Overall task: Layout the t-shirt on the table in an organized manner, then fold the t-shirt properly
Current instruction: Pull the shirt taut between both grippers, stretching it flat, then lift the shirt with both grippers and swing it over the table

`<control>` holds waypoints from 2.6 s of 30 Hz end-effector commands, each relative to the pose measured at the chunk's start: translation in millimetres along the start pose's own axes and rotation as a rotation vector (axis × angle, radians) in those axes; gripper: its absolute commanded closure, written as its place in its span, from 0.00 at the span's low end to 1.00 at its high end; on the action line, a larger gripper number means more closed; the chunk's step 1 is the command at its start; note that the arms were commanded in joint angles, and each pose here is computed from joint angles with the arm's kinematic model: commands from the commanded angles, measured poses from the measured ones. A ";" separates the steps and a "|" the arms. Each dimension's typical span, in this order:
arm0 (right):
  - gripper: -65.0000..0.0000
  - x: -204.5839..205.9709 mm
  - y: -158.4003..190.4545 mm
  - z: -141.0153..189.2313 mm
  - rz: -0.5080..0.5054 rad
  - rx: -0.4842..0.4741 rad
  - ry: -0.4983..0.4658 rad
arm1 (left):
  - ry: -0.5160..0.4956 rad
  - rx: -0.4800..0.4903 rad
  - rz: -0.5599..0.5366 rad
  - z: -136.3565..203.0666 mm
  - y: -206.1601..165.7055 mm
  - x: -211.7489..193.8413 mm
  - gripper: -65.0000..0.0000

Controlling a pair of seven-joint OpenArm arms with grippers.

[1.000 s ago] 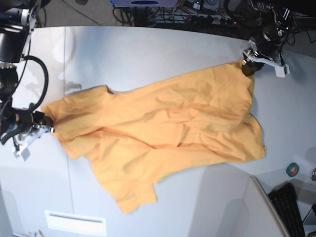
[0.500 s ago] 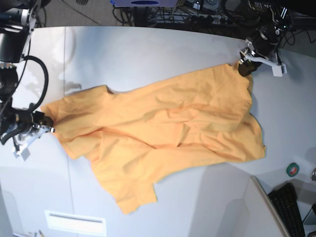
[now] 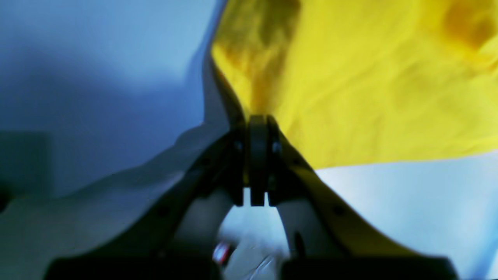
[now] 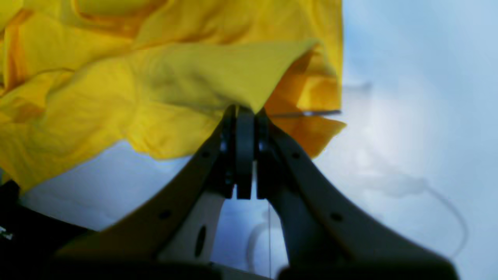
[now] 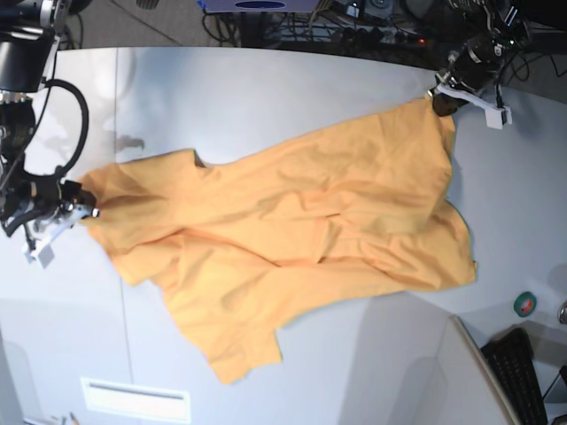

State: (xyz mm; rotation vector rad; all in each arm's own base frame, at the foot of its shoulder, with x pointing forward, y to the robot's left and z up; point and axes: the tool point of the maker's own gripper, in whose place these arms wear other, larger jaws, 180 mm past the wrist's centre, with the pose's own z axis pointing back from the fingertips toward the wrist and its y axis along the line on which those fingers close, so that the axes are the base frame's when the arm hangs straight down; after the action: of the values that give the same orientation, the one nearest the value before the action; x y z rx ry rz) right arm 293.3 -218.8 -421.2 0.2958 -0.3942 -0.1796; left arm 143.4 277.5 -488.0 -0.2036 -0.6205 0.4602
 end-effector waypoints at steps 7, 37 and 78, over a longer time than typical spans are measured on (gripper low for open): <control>1.00 5.0 -14.6 15.6 -0.044 -0.020 -0.068 | -0.107 0.026 -0.129 25.7 -11.3 56.7 1.00; 1.00 74.7 81.3 -18.1 -0.078 0.112 -0.090 | -0.145 0.050 -0.181 30.1 -22.9 107.4 1.00; 1.00 347.5 6.5 171.7 -0.129 -0.033 -0.813 | -0.554 -0.316 -0.445 23.7 -364.4 456.9 1.00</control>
State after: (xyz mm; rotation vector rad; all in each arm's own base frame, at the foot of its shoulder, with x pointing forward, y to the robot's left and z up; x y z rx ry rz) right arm 536.2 -318.6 -182.0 0.2200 -1.0816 -0.4262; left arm 579.4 172.6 -153.3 -0.2228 -1.1641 -0.0237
